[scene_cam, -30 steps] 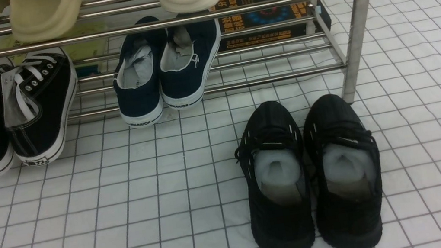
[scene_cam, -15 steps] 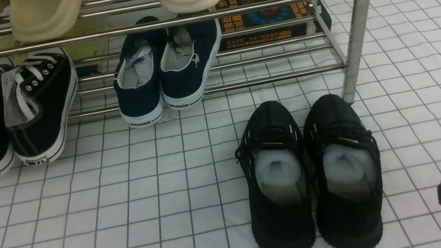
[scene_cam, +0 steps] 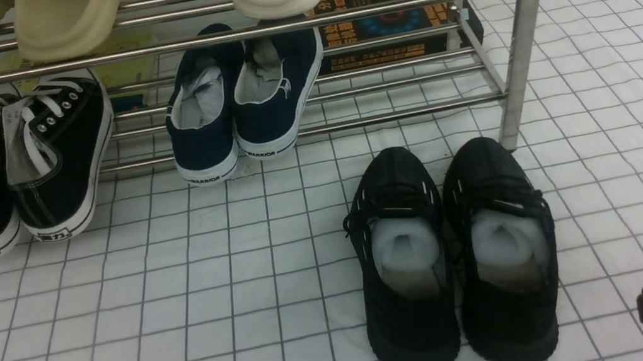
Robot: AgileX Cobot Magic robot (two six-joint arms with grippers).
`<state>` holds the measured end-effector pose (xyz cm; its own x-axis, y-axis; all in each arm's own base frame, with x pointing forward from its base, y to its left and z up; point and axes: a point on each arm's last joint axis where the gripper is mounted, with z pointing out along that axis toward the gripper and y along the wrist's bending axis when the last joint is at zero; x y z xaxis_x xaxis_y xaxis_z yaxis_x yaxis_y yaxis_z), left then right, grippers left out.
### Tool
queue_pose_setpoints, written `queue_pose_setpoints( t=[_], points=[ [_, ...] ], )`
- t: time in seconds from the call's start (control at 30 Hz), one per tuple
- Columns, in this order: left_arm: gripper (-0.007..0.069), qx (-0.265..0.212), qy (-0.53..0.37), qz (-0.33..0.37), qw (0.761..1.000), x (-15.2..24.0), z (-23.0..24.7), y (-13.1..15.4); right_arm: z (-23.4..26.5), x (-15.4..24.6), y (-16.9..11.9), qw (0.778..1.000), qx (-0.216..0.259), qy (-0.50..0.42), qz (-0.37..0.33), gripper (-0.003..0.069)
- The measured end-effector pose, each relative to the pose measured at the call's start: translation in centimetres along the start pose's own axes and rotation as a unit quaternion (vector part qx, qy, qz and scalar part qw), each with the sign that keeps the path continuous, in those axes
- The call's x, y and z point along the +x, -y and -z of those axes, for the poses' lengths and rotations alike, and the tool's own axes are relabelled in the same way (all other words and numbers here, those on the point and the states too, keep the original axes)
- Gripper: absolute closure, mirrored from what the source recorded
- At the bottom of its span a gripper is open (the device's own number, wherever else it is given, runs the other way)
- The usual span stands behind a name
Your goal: Take the shoes off the shelf with your hand from the white checkered tablecloth.
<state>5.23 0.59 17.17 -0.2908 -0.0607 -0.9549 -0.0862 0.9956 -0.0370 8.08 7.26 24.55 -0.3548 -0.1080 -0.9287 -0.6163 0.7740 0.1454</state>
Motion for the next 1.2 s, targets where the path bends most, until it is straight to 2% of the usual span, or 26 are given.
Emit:
queue_pose_setpoints(
  t=[0.1,0.2,0.27,0.4,0.57,0.83,1.2],
  points=[
    [0.0385,0.000,0.000,0.000,1.000,0.0,0.0,0.0,0.5,0.8,0.6,1.000,0.020,0.011,0.004,0.0656],
    [0.0385,0.000,0.000,0.000,1.000,0.0,0.0,0.0,1.7,2.7,1.9,0.996,0.075,0.041,0.005,0.0654],
    [0.0385,0.000,0.000,0.000,1.000,0.0,0.0,0.0,2.0,3.5,2.3,0.994,0.095,0.048,0.013,0.0652],
    [0.0385,0.000,0.000,0.000,1.000,0.0,0.0,0.0,2.9,6.7,3.6,0.979,0.188,0.074,0.013,0.0650],
    [0.0385,0.000,0.000,0.000,1.000,0.0,0.0,0.0,3.5,8.1,4.1,0.967,0.246,0.067,-0.017,0.0643],
    [0.0385,0.000,0.000,0.000,1.000,0.0,0.0,0.0,3.7,8.4,4.3,0.958,0.281,0.049,-0.038,0.0634],
    [0.0385,0.000,0.000,0.000,1.000,0.0,0.0,0.0,3.7,8.4,4.4,0.957,0.284,0.048,-0.039,0.0624]
  ],
)
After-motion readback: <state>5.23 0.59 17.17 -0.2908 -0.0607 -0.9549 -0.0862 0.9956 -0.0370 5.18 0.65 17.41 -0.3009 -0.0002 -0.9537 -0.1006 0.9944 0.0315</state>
